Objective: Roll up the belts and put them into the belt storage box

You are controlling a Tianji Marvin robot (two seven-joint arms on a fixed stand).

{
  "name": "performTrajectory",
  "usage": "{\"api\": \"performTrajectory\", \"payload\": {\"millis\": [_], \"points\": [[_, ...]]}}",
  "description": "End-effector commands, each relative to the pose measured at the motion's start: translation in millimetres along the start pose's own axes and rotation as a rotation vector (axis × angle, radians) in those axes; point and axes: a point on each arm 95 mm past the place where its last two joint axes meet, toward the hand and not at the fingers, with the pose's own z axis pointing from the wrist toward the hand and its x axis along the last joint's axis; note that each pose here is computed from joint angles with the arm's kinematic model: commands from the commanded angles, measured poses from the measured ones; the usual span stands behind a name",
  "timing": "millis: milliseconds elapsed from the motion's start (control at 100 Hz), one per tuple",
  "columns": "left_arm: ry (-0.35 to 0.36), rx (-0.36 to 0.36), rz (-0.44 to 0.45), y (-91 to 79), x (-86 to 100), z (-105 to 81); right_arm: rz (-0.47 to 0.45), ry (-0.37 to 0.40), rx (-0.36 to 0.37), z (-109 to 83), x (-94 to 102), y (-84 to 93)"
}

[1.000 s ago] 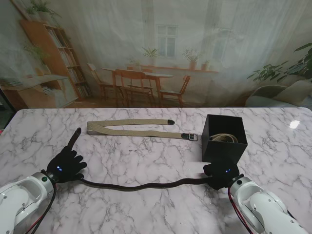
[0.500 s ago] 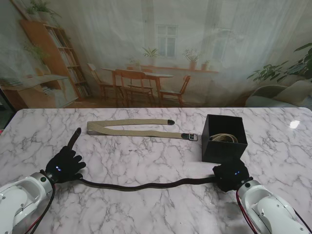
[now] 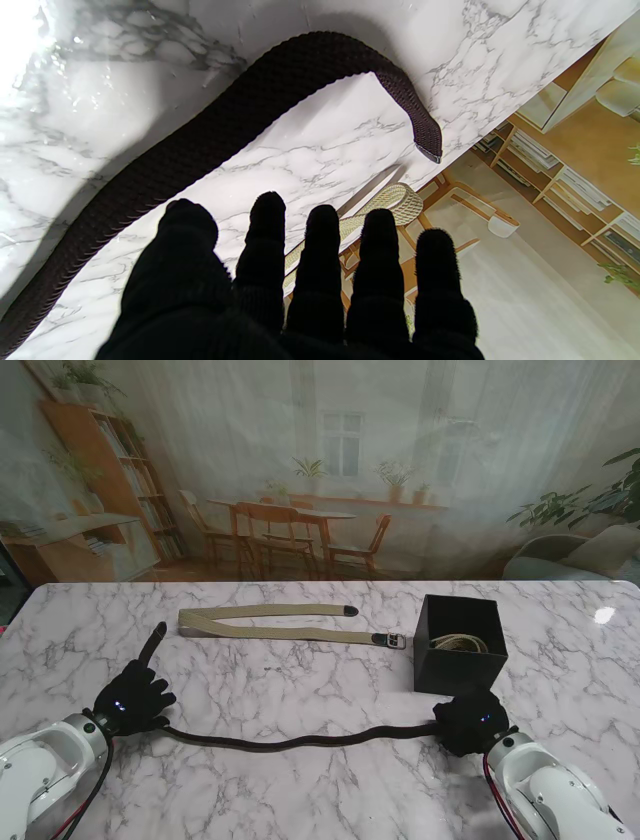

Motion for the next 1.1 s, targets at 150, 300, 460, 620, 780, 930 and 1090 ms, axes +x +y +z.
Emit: {"api": "performTrajectory", "payload": {"millis": [150,300,460,620,780,930,1090], "points": [[-0.001,-0.015,0.005,1.1,2.0,-2.1,-0.011,-0.005,0.003,0.7,1.2,-0.3],[0.001,-0.014,0.006,0.9,2.5,-2.0,0.019,-0.008,-0.01,1.6,1.3,-3.1],[0.004,-0.011,0.008,0.6,2.6,-2.0,0.072,-0.019,-0.01,3.6,3.3,-6.2],[0.004,-0.011,0.01,1.0,3.1,-2.5,0.145,-0.048,-0.017,5.6,6.0,-7.1],[0.002,-0.012,0.01,1.3,3.4,-3.3,0.202,-0.051,-0.028,6.9,7.3,-6.3],[0.0,-0.013,0.009,1.6,3.7,-3.6,0.203,-0.042,-0.006,5.3,5.9,-5.9],[0.0,-0.017,0.006,1.8,4.0,-3.6,0.158,-0.028,-0.02,2.2,1.4,-4.6]]}}
